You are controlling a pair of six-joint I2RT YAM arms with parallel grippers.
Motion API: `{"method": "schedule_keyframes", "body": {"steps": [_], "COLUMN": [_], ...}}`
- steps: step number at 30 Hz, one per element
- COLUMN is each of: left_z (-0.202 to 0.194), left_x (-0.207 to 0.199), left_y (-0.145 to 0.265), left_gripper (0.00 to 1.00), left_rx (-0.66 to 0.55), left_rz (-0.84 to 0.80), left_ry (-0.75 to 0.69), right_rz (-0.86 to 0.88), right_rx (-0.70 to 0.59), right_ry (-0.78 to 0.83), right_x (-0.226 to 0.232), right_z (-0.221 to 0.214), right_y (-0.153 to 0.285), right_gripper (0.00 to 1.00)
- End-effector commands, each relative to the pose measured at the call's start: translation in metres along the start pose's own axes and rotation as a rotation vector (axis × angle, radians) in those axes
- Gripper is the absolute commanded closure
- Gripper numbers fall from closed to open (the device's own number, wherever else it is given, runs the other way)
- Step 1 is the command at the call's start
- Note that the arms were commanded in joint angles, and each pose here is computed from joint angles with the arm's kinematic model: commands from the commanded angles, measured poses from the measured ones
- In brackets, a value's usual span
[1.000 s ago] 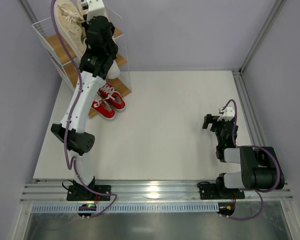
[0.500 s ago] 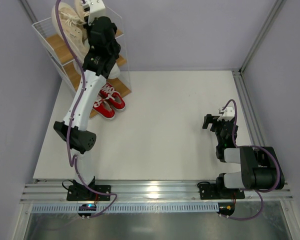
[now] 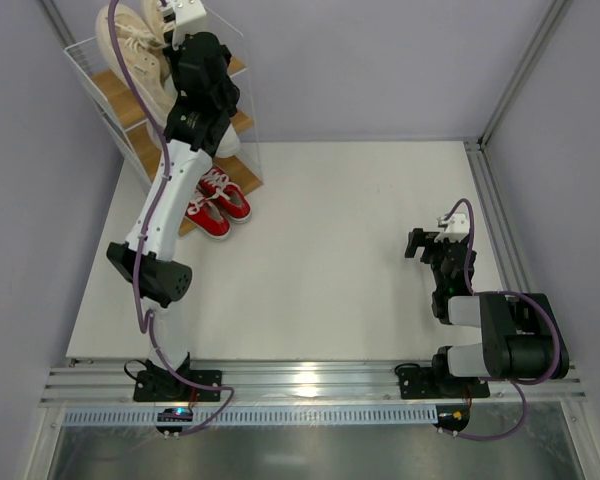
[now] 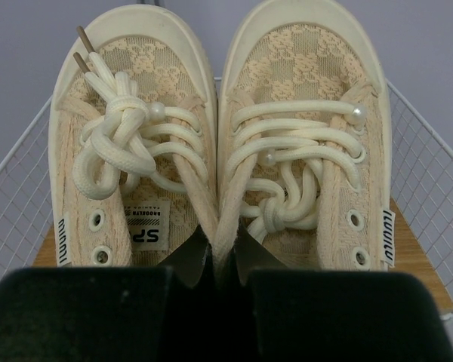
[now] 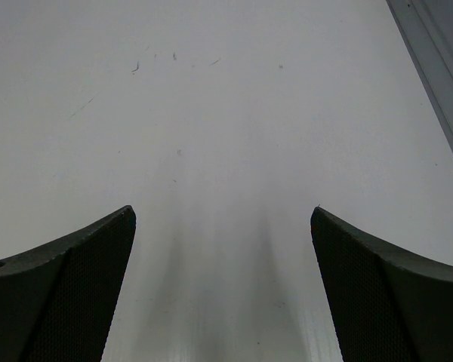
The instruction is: Place and organize the shoes onto the shoe shelf
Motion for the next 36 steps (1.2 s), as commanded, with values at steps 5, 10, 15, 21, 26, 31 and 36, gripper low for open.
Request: {"method": "schedule_keyframes", "body": {"steps": [5, 10, 15, 21, 26, 31, 36], "left_z": [0.049, 0.041, 0.038, 0.056, 0.079, 0.100, 0.118], "left_x": [0.003, -0.005, -0.006, 0.004, 0.016, 0.025, 0.019], "left_y": [0.001, 0.000, -0.001, 0.003, 0.010, 0.019, 0.036], "left_gripper": [0.98, 0.87, 0.65, 0.45, 0.27, 0.16, 0.05], "left_rx": [-0.109, -0.099, -0.099, -0.126, -0.159, -0.189, -0.215], "left_rz": [-0.043, -0.075, -0.071, -0.068, -0.075, -0.090, -0.160], "left_ry": [0.177, 0.155, 0.146, 0.184, 0.229, 0.270, 0.312], "right_rz": [-0.004, -0.004, -0.004, -0.004, -0.004, -0.004, -0.004], "right_rx": [-0.101, -0.099, -0.101, -0.101, -0.102, -0.101, -0.102], "right_ry": [0.007, 0.007, 0.007, 0.007, 0.007, 0.007, 0.007], "right_x": [-0.003, -0.002, -0.003, -0.003, -0.003, -0.003, -0.003], "right_z": [0.028, 0.027, 0.028, 0.028, 0.028, 0.028, 0.028], "right_y": [-0.007, -0.007, -0.007, -0.007, -0.007, -0.007, -0.007], "right_gripper": [0.03, 0.03, 0.03, 0.02, 0.03, 0.03, 0.03]}}
Point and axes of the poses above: each gripper's point midway between its finger pads, its own y axis back along the fingers, its own x axis along the line the jaws close on, z = x × y, the point moved 1 cm from there along y, back along the fingers, and after that the axes turned 6 degrees about y, right-handed, at the moved point
